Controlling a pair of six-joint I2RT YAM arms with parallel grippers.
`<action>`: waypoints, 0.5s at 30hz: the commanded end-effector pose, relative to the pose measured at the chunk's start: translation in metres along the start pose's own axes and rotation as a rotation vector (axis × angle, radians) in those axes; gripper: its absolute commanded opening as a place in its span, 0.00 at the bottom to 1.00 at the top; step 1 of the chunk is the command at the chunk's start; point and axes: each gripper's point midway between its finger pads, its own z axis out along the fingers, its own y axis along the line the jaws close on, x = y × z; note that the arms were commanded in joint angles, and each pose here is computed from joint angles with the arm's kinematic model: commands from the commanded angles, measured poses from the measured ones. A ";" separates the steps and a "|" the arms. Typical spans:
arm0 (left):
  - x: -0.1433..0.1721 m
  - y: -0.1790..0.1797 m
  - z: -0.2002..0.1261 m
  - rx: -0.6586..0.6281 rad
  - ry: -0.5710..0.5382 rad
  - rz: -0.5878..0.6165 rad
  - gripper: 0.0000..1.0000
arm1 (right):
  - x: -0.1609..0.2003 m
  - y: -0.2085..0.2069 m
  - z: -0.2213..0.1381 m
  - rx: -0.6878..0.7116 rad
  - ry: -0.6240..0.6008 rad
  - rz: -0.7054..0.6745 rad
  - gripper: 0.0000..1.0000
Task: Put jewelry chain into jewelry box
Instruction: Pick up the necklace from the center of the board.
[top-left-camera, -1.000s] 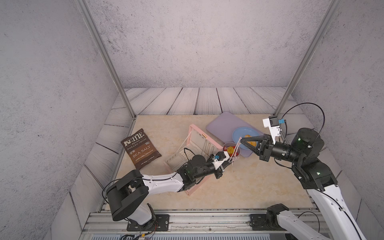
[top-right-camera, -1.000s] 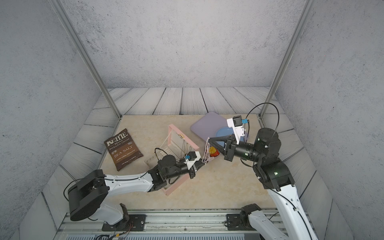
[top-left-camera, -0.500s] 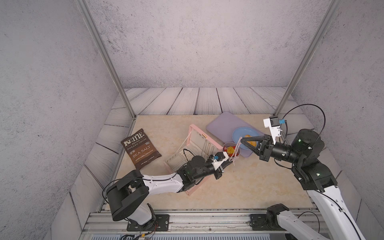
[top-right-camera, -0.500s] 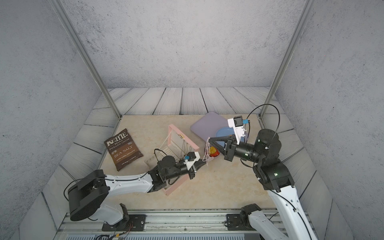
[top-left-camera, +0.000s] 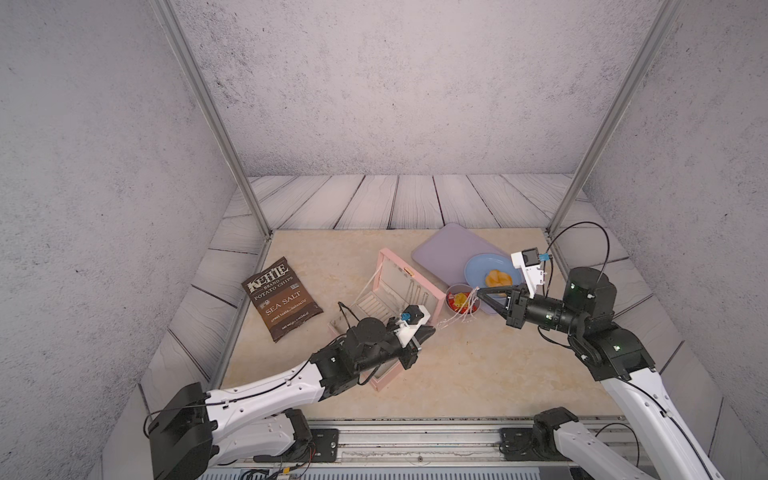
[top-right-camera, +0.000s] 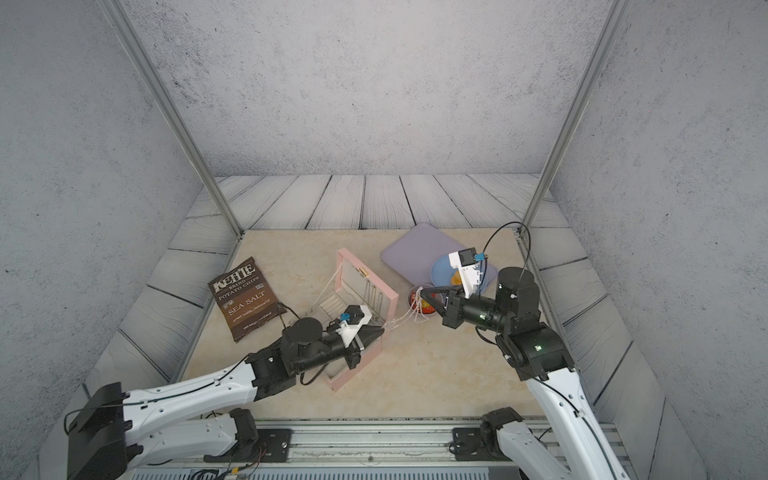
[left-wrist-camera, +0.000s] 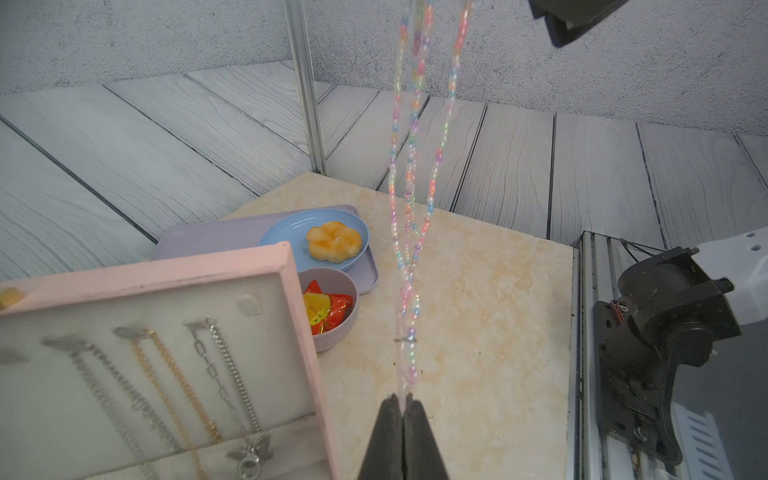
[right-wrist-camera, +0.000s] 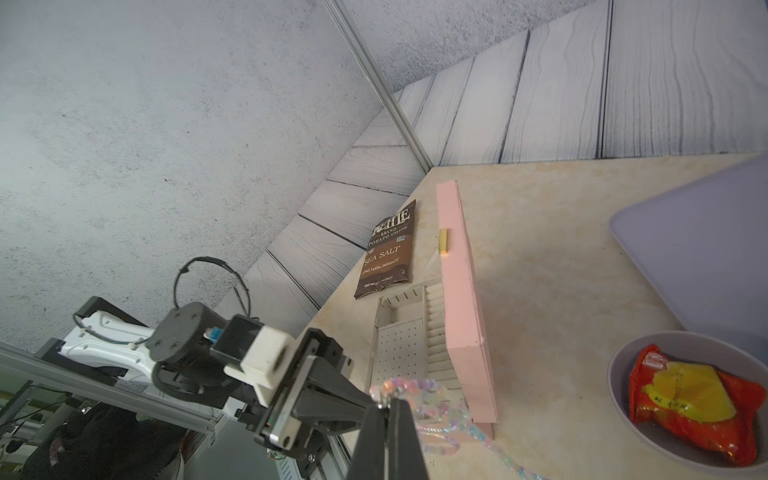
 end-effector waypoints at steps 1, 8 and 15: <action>0.035 0.004 -0.013 -0.026 0.164 -0.083 0.00 | 0.014 -0.008 0.009 -0.042 0.007 0.042 0.00; 0.058 -0.002 -0.025 -0.016 0.369 -0.159 0.00 | 0.071 -0.054 0.032 0.006 0.109 0.197 0.00; 0.080 -0.005 -0.022 -0.007 0.496 -0.180 0.00 | 0.134 -0.092 0.056 0.101 0.263 0.265 0.00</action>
